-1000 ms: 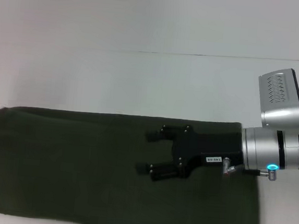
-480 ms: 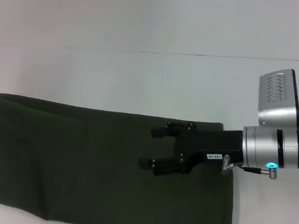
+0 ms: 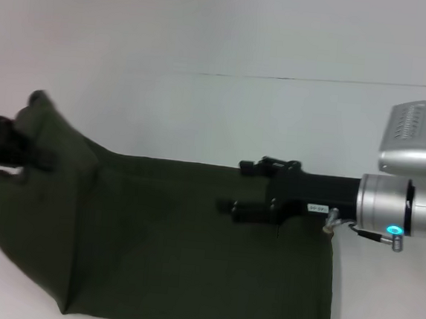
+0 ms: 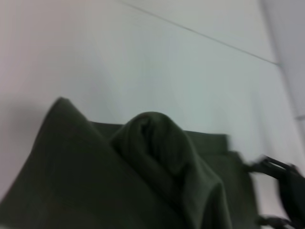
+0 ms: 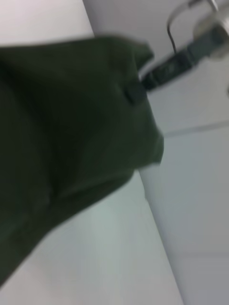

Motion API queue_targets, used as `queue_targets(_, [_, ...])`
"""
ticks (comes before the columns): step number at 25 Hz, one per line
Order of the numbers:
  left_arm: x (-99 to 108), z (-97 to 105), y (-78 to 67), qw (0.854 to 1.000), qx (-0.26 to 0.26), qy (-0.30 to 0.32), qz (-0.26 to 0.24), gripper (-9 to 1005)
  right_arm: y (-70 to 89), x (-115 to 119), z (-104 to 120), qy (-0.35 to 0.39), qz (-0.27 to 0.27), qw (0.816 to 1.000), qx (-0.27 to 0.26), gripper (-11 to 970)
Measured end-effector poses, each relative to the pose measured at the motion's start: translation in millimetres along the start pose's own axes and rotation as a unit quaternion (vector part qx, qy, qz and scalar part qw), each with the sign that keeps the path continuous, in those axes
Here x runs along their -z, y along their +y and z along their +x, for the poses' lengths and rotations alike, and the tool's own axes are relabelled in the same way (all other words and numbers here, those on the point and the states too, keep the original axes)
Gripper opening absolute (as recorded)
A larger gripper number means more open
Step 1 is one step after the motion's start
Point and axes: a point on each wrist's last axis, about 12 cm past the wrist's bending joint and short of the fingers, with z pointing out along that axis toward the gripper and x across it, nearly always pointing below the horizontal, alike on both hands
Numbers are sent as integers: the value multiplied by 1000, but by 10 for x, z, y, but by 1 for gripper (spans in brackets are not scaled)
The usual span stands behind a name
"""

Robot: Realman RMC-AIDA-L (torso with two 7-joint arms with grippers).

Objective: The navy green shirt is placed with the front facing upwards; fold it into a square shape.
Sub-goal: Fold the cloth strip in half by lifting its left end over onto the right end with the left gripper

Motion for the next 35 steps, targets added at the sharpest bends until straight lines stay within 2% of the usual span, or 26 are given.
queue_targets(5, [-259, -13, -193, 998, -11, 4, 67, 56, -131, 161, 70, -31, 68, 997, -31, 944])
queue_targets(8, [-435, -15, -296, 995, -16, 2, 99, 56, -225, 283, 112, -50, 114, 991, -51, 944])
queue_targets(9, [-435, -15, -296, 995, -16, 2, 99, 56, -247, 315, 124, -55, 125, 989, -57, 944])
queue_targets(10, [-567, -13, -369, 992, -19, -2, 121, 56, -269, 351, 138, -60, 137, 987, -62, 944])
queue_targets(14, [-843, 25, -482, 989, -24, 3, 147, 55, -325, 464, 187, -73, 169, 980, -77, 944])
queue_targets(21, [-1354, 205, -509, 986, -19, 14, 165, 55, -362, 531, 235, -80, 195, 974, -83, 945])
queue_targets(25, [-1611, 326, -512, 978, 0, 13, 207, 55, -371, 532, 257, -79, 205, 972, -81, 945])
queue_targets(30, [-1801, 416, -490, 974, 13, -2, 225, 55, -392, 527, 274, -75, 217, 970, -85, 945])
queue_targets(35, [-1892, 470, -475, 972, 20, -15, 234, 54, -404, 518, 274, -73, 221, 969, -87, 944])
